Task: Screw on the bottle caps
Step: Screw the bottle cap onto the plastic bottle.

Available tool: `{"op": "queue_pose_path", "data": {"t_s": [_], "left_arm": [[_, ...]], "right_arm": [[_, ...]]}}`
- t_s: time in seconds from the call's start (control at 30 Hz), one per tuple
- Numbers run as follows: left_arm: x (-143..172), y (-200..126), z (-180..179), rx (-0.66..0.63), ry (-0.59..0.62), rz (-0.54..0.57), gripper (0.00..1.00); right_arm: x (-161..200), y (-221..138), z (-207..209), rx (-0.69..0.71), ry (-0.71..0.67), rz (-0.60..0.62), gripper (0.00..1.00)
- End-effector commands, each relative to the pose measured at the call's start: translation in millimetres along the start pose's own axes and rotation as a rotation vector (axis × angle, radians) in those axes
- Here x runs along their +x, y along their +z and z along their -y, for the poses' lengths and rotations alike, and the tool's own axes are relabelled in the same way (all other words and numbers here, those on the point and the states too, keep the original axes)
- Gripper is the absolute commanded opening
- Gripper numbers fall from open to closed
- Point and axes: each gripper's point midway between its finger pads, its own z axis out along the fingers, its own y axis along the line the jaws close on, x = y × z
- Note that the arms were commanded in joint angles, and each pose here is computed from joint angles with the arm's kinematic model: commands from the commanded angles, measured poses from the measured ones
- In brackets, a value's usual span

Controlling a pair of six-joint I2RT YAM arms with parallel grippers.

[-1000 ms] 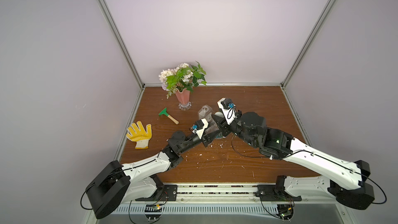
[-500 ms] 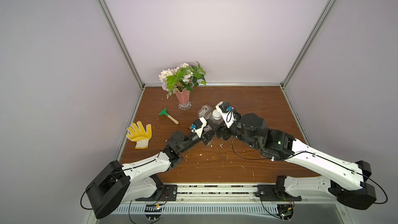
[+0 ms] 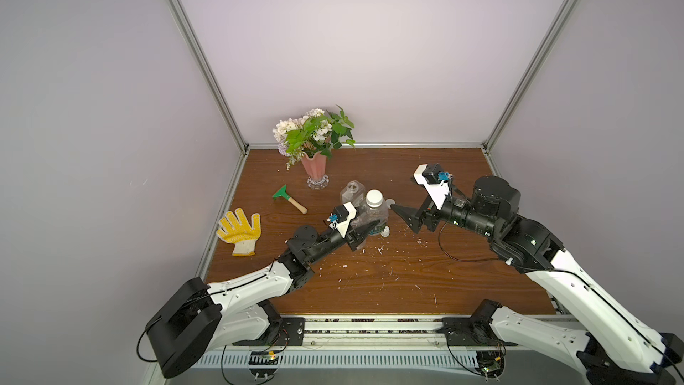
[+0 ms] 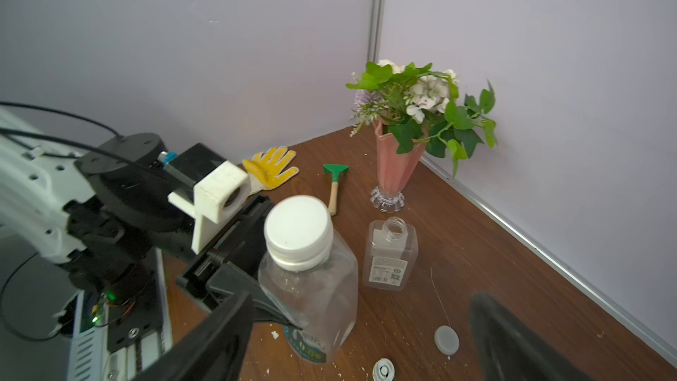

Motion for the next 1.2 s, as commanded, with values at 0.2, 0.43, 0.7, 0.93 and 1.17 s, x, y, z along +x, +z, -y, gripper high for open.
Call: {"op": "queue_pose_path", "data": {"t_s": [0.2, 0.43, 0.7, 0.93, 1.17], "left_arm": [[-12, -12, 44, 0.250, 0.024, 0.017, 0.45], [-10, -7, 45, 0.266, 0.027, 0.005, 0.46], [-6, -4, 42, 0.254, 0.025, -0.006, 0.45], [-5, -3, 39, 0.237, 0.027, -0.007, 0.45], [-5, -2, 38, 0.232, 0.024, -0.008, 0.45]], "right_arm": [[-13, 14, -55, -0.393, -0.207, 0.057, 0.88], [-8, 26, -63, -0.465, -0.193, 0.043, 0.79], [-6, 25, -70, -0.505, -0.169, 0.050, 0.68], [1, 25, -68, -0.490, -0.157, 0.033, 0.55], [6, 29, -65, -0.465, -0.144, 0.012, 0.42]]}}
